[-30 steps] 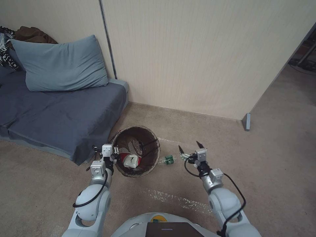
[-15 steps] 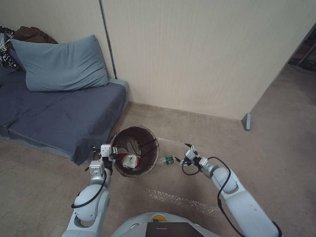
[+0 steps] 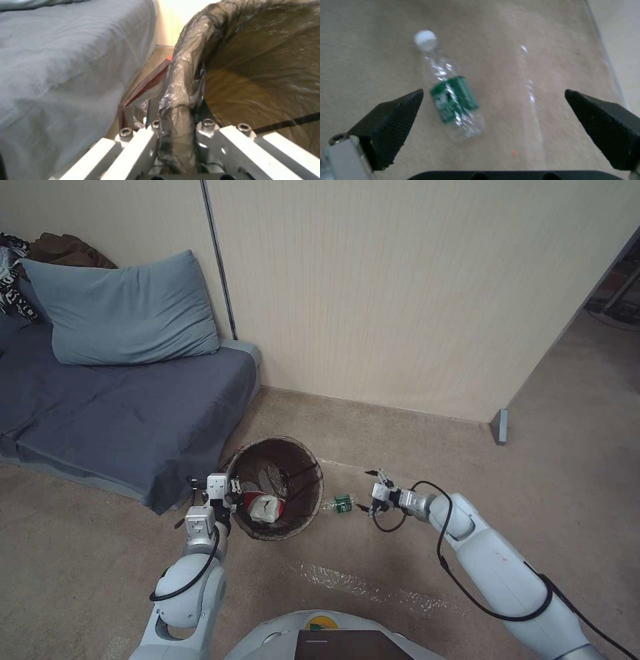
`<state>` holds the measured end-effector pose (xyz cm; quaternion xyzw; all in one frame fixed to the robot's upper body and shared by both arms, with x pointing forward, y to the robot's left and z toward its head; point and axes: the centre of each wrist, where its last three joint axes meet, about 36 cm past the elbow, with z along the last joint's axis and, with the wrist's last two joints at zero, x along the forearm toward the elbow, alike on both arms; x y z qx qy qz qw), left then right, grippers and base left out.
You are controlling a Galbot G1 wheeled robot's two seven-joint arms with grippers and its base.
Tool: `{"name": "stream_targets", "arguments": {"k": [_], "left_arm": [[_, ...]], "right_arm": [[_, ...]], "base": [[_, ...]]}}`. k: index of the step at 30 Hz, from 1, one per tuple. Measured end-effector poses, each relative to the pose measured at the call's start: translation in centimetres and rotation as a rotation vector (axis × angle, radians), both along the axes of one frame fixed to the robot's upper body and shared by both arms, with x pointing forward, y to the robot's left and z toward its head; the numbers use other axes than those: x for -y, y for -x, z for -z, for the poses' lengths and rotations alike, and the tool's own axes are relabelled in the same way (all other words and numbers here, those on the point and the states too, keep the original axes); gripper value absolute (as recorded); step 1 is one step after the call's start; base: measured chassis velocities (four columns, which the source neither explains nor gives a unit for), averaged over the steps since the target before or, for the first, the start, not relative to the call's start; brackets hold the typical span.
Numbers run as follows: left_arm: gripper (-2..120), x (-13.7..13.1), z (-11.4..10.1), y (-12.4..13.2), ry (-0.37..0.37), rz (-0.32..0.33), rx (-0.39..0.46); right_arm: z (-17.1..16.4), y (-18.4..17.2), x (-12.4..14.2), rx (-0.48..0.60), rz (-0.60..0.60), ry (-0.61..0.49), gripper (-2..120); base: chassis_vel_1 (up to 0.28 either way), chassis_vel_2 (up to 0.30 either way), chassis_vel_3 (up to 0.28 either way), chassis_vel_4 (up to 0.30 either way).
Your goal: Pick up the trash bin, then pick up the garbage from the floor and place it into the trash bin.
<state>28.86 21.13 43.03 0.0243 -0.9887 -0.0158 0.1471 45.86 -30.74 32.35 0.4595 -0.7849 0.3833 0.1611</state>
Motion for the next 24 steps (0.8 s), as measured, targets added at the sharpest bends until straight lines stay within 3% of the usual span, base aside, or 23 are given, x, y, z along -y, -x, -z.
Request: {"name": "stream_targets", "arguments": {"k": [24], "left_arm": [[3, 0.3, 0.1, 0.1, 0.0, -0.005, -0.001]], "right_arm": [[3.7, -0.5, -4.2, -0.081, -0.101, -0.029, 100]], "base": [[0.0, 0.0, 0.0, 0.0]]}}
